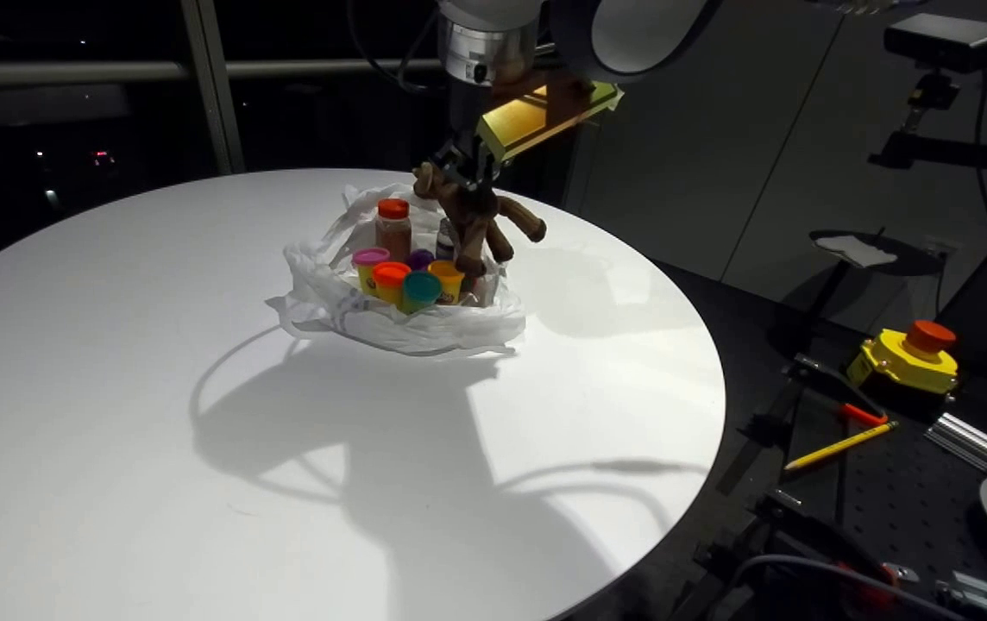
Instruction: Place the containers, strawberry and toy deer inside the plastic
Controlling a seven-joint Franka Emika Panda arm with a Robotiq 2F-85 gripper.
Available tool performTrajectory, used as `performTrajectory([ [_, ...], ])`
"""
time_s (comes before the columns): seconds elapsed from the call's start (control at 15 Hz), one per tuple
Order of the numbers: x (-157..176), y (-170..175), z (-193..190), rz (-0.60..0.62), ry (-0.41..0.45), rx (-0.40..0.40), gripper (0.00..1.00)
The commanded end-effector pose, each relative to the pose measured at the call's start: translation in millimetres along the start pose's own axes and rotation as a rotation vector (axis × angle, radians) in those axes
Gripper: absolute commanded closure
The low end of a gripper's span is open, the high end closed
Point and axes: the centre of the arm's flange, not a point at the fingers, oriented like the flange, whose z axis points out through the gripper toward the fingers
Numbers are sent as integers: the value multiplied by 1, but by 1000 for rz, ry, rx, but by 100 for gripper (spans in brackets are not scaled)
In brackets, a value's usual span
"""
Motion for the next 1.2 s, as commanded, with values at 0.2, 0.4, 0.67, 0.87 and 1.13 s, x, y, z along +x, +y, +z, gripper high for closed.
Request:
performTrajectory([
  [0.2, 6, -3, 7, 15, -11, -5, 35],
  [0.4, 5, -2, 5, 17, -15, 12, 11],
  [0.67, -2, 3, 8, 9, -32, 9, 0],
  [0.87, -5, 3, 9, 16, -63, 57, 0],
  [1.13, 14, -36, 33, 99, -110, 156, 0],
])
